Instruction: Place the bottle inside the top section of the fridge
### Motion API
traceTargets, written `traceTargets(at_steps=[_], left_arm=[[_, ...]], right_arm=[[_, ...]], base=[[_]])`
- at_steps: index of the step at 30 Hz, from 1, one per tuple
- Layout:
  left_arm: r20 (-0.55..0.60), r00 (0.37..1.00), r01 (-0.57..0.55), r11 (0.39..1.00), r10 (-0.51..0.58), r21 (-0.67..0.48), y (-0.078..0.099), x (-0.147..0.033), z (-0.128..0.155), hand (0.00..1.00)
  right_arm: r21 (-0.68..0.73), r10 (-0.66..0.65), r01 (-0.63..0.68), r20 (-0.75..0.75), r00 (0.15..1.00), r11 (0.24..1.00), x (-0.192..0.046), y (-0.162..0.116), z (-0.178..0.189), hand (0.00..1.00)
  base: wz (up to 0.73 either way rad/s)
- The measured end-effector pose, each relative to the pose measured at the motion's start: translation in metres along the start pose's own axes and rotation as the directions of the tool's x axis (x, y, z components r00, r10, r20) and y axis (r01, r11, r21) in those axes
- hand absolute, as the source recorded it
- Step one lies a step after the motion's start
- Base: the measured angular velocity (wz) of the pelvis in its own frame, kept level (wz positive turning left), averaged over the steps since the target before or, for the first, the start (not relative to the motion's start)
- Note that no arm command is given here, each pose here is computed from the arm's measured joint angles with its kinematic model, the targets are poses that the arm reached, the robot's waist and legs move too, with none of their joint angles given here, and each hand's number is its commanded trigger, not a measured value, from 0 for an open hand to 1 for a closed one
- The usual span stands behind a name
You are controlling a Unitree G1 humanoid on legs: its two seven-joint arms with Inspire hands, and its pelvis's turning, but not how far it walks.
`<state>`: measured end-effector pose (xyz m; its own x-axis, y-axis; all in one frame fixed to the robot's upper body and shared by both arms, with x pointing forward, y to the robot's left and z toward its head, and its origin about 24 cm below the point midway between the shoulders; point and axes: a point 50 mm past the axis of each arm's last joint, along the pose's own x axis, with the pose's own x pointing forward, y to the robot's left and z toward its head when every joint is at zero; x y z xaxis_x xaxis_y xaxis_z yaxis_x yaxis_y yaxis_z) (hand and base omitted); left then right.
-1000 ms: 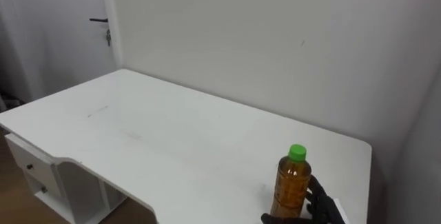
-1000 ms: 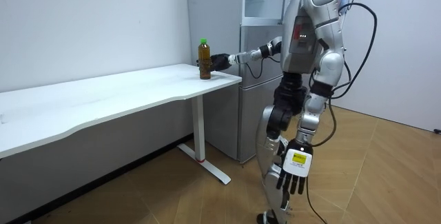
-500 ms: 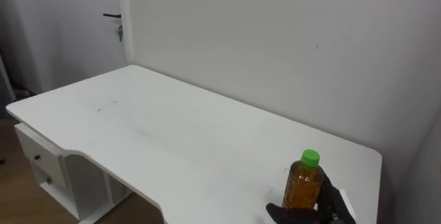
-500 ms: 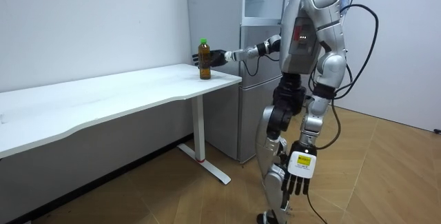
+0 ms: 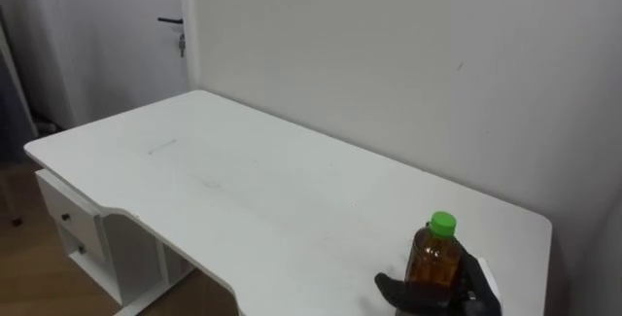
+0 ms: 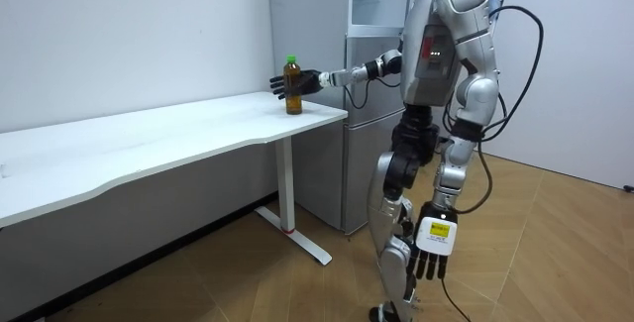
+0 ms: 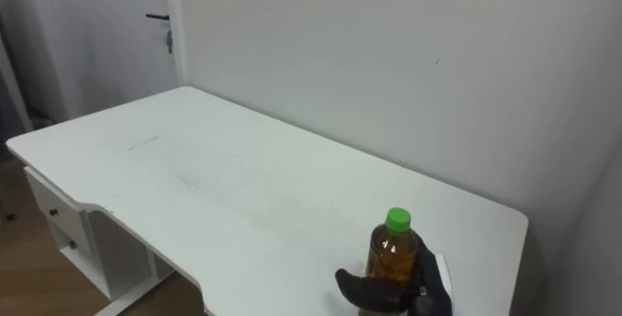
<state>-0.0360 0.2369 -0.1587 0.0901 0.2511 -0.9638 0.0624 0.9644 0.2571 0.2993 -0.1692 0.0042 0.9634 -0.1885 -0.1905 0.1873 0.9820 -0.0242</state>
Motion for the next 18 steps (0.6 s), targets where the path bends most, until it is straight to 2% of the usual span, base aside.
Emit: traceTargets(at_steps=[14,18], left_arm=[[-0.009,1.000,0.000,1.000,0.000,-0.004,0.000,-0.001,-0.003,0.00],[-0.009,1.000,-0.015,0.999,0.015,-0.033,0.000,-0.002,-0.007,0.00]], right_arm=[[0.020,-0.014,0.014,-0.041,0.999,1.000,0.000,-0.006,-0.008,1.00],[0.091,-0.002,0.009,-0.067,0.998,0.996,-0.001,-0.007,-0.011,1.00]], base=[[0.04],[0.01]])
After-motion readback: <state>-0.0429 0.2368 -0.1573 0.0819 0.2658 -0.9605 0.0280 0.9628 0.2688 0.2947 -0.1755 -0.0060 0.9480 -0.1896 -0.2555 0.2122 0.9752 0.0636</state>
